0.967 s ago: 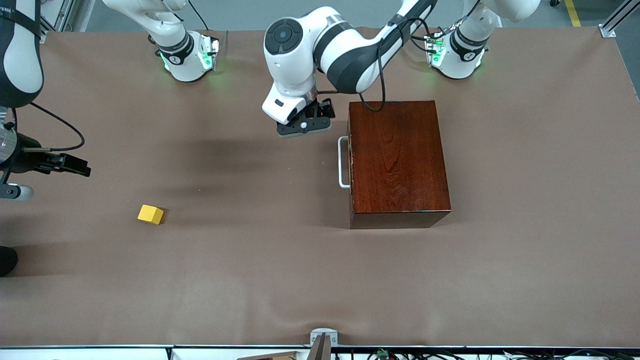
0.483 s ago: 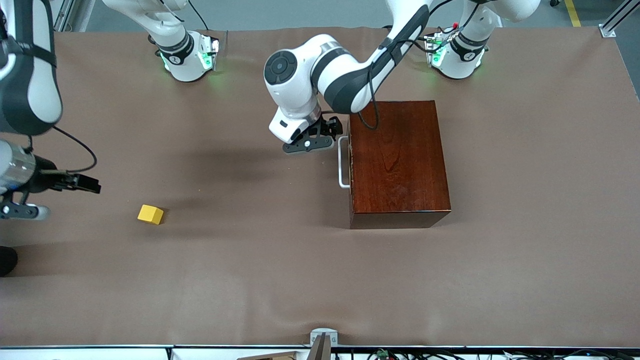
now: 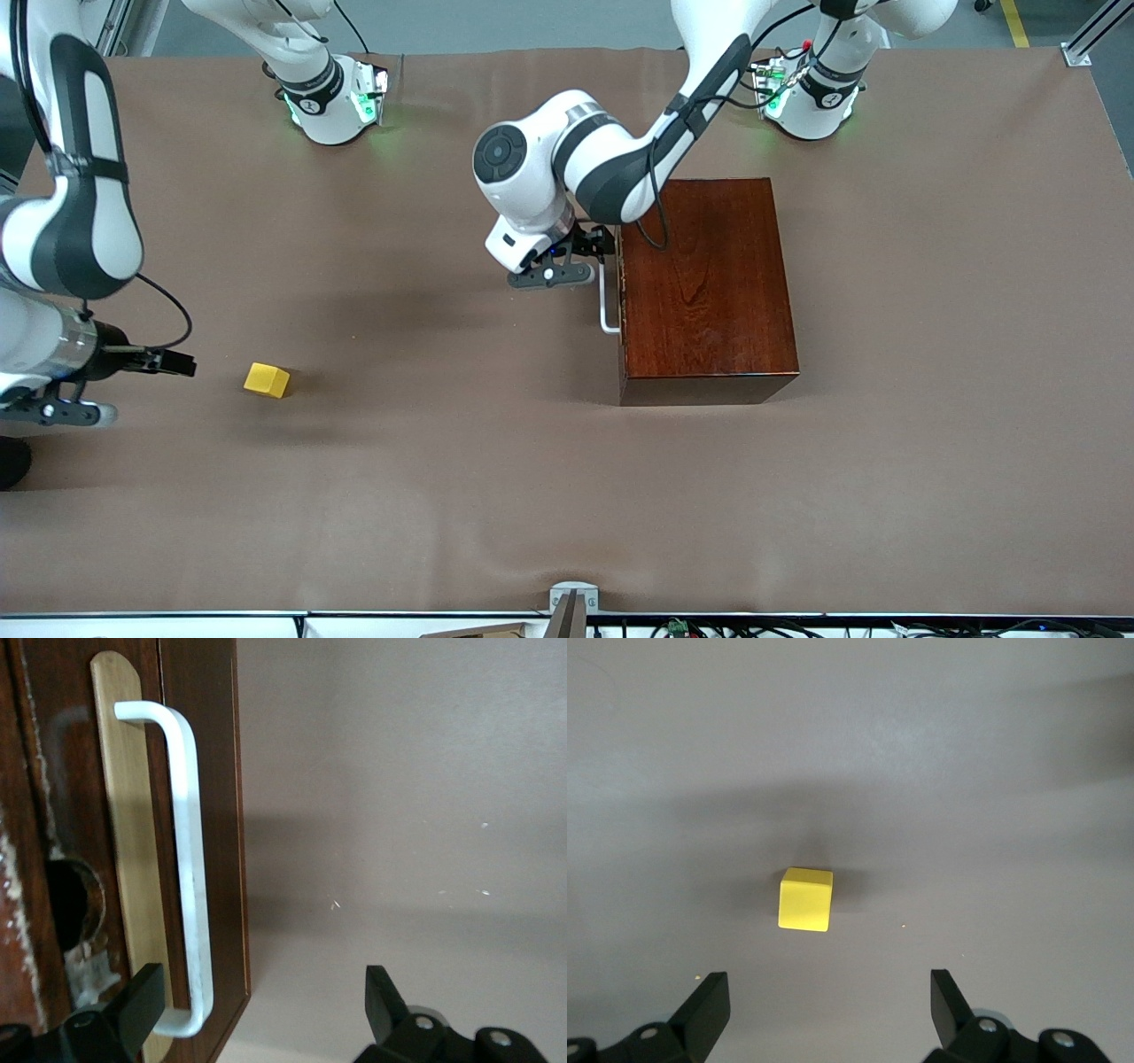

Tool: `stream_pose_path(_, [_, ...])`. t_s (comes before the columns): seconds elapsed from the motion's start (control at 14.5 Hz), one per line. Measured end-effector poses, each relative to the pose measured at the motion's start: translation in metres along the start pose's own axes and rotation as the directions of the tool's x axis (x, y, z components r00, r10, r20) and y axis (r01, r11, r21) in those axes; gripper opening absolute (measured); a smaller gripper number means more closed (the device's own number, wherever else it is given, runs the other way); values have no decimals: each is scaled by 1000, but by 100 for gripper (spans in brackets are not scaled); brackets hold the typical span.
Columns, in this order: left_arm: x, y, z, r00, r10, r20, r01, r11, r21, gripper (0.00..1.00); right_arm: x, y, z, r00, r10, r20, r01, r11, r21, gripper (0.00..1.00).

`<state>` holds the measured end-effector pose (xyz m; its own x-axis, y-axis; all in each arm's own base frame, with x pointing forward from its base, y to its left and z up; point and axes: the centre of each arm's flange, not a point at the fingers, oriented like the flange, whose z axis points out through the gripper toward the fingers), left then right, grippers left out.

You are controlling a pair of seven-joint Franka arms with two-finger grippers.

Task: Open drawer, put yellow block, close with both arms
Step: 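Hook the drawer handle with the left gripper while the right gripper grasps the cube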

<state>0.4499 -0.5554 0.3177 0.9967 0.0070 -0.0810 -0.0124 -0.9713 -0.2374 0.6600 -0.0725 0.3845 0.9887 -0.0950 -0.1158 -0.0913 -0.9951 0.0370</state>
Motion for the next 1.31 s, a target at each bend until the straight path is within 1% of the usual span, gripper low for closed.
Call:
stream_pose_path(0.14, [3, 1, 13, 1000, 4, 3, -4, 1000, 21, 100, 7, -3, 24, 1000, 1, 18, -1, 1000, 1, 100])
stream_pose_path(0.28, [5, 2, 22, 1000, 10, -4, -10, 999, 41, 100, 16, -6, 42, 998, 55, 3, -55, 998, 30, 100])
stream_pose_path(0.41, [4, 5, 27, 1000, 14, -4, -14, 999, 49, 100, 20, -11, 61, 994, 109, 4, -109, 993, 50, 100])
stream_pose_path(0.62, [5, 7, 30, 1000, 15, -10, -15, 999, 42, 100, 23, -13, 89, 990, 138, -37, -136, 989, 54, 100])
stream_pose_path(0.9, [8, 10, 29, 999, 15, -29, -15, 1000, 17, 100, 14, -15, 149, 977, 194, -86, -189, 980, 62, 100])
stream_pose_path(1.04, [9, 11, 27, 999, 15, -38, -15, 1000, 4, 100, 5, -24, 172, 973, 218, -75, -214, 975, 61, 100])
stream_pose_path(1.31, [10, 16, 23, 998, 3, -66, -5, 999, -36, 100, -8, -37, 195, 974, 226, -30, -224, 973, 50, 100])
